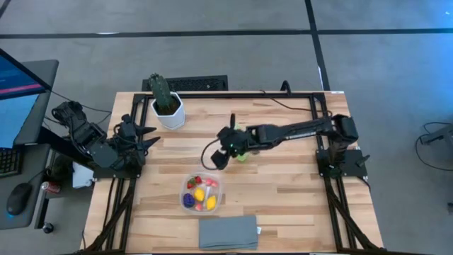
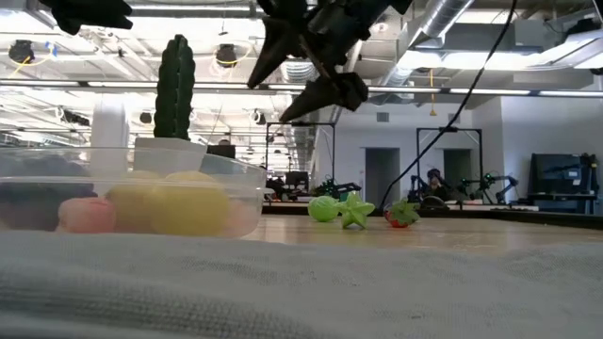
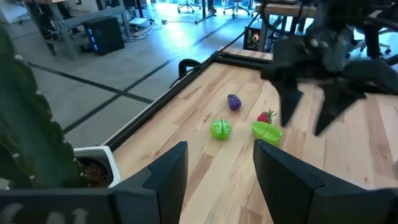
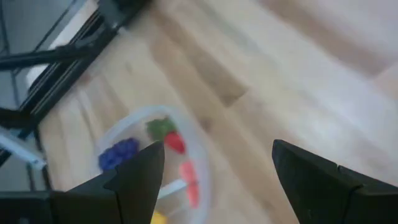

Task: Pick and placing Produce into tupperware
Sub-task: Put the cabbage into the transparent bin

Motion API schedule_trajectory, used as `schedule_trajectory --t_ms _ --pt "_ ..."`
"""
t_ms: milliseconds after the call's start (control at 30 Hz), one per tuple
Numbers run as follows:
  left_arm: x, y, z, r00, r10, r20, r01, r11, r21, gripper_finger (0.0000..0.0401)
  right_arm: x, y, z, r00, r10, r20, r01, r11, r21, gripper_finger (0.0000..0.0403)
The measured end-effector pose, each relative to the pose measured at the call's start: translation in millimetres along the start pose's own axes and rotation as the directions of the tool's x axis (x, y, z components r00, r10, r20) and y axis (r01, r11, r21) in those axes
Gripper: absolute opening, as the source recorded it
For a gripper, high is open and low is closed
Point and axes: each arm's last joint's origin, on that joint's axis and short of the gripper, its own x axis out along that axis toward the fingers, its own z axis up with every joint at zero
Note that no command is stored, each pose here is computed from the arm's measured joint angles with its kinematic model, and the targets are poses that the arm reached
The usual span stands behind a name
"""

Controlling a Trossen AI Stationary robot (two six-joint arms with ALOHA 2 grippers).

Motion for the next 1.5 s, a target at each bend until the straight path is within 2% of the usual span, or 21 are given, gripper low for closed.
schedule_trajectory --t_ms 267,433,567,733,833,933,1033,1167,1233,1333,1500 --pt "0.0 0.0 -0.4 1.0 -0.004 -0.005 0.004 1.0 -0.005 0.0174 -34.1 -30.2 24.3 0.979 -0.184 0.086 0.181 0.982 0.043 0.0317" --pt "0.0 0.3 -0.9 1.0 -0.004 -0.009 0.004 1.0 0.005 0.0174 -31.6 -54.3 35.4 0.961 -0.267 0.073 0.258 0.959 0.114 0.0312" --pt "0.0 0.4 -1.1 1.0 -0.003 -0.011 0.003 1.0 0.009 0.0174 -20.1 -69.7 35.5 0.946 -0.322 0.016 0.318 0.941 0.116 0.0311" --pt "0.0 0.4 -1.1 1.0 -0.004 -0.011 0.004 1.0 0.018 0.0174 -18.5 -80.7 39.7 0.938 -0.346 0.001 0.345 0.936 -0.066 0.0311" --pt "0.0 0.4 -1.0 1.0 -0.004 -0.011 0.003 1.0 -0.017 0.0174 -20.1 -86.8 42.7 0.933 -0.359 -0.004 0.35 0.913 -0.208 0.0311" --pt "0.0 0.4 -1.0 1.0 -0.004 -0.01 0.003 0.998 -0.059 0.0174 -25.3 -92.9 46.5 0.929 -0.37 -0.005 0.339 0.857 -0.389 0.0311" --pt "0.0 0.2 -0.5 1.0 0.0 -0.004 0.0 0.993 -0.116 0.0174 -27.2 -101.8 45.9 0.921 -0.386 -0.058 0.286 0.768 -0.573 0.0311" --pt "0.0 0.6 0.2 1.0 0.019 0.013 -0.016 0.983 -0.186 0.0174 -30.5 -113.4 45.5 0.914 -0.381 -0.137 0.156 0.645 -0.748 0.0311" --pt "0.0 1.1 0.6 0.999 0.036 0.026 -0.03 0.974 -0.224 0.0174 -31.5 -117.8 47.3 0.915 -0.376 -0.148 0.108 0.58 -0.807 0.0311" --pt "1.0 -0.7 0.7 0.997 0.06 0.038 -0.048 0.963 -0.266 0.0174 -32.5 -123.5 51.0 0.919 -0.365 -0.149 0.068 0.52 -0.851 0.0311" --pt "3.9 -6.5 -0.5 0.997 0.076 0.033 -0.067 0.97 -0.233 0.0174 -31.0 -125.0 54.6 0.933 -0.333 -0.135 0.014 0.409 -0.912 0.0311"
